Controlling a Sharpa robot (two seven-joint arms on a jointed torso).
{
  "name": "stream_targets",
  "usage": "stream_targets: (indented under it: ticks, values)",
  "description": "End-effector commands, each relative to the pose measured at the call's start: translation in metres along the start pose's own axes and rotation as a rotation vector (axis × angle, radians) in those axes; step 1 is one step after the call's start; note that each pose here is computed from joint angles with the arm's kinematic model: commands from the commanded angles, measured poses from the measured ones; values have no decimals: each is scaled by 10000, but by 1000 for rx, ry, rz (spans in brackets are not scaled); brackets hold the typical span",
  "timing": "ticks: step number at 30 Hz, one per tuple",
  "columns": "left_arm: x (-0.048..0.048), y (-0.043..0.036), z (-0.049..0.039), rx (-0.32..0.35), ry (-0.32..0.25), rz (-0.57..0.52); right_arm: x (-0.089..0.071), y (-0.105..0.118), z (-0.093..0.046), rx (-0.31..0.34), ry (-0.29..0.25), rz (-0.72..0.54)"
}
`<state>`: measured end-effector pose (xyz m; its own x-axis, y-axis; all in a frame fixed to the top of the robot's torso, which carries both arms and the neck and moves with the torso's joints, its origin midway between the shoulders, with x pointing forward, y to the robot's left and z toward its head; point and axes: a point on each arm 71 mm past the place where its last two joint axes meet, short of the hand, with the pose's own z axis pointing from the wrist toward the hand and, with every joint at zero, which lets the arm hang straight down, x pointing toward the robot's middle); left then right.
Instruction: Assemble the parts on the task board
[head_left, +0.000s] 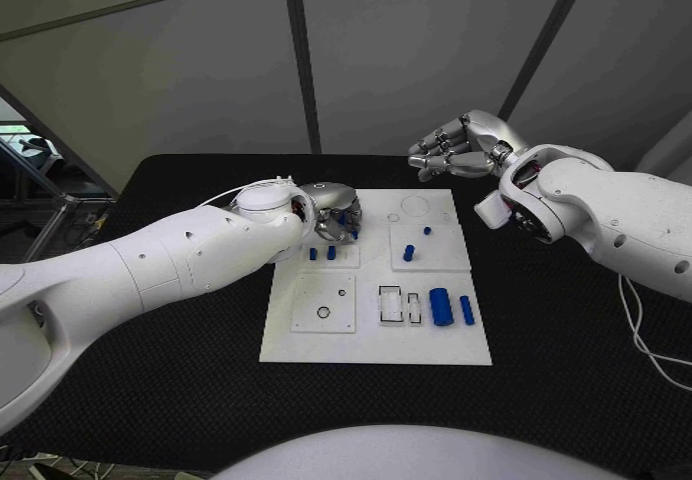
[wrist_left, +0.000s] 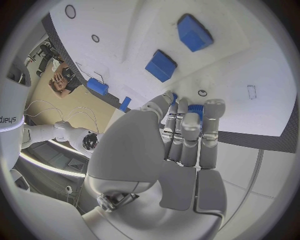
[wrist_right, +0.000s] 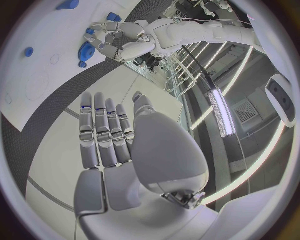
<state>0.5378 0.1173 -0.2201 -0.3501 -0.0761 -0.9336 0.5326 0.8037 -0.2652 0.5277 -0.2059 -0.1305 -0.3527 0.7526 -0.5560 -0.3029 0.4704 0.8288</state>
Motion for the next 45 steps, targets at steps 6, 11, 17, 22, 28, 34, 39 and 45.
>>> stream_targets:
  ticks: [6, 11, 17, 22, 28, 34, 39, 45]
  values:
    - [19, -8, 12, 4, 11, 7, 11, 23, 6, -11, 9, 0]
    - [21, -11, 14, 6, 9, 6, 11, 25, 4, -12, 9, 0]
    - [20, -14, 16, 8, 6, 6, 13, 27, 4, -12, 10, 0]
    - [13, -12, 5, 11, -12, -6, 12, 26, 3, -12, 10, 0]
    - [1, -6, -32, 13, -38, -24, 8, 24, 1, -12, 10, 0]
    - [-51, 1, -87, 20, -71, -32, 1, 17, -1, -10, 9, -1]
    - [-112, 7, -136, 24, -95, -38, -8, 7, -1, -8, 6, -2]
    - [-151, 34, -202, 22, -109, -43, -14, 1, -3, -7, 5, -2]
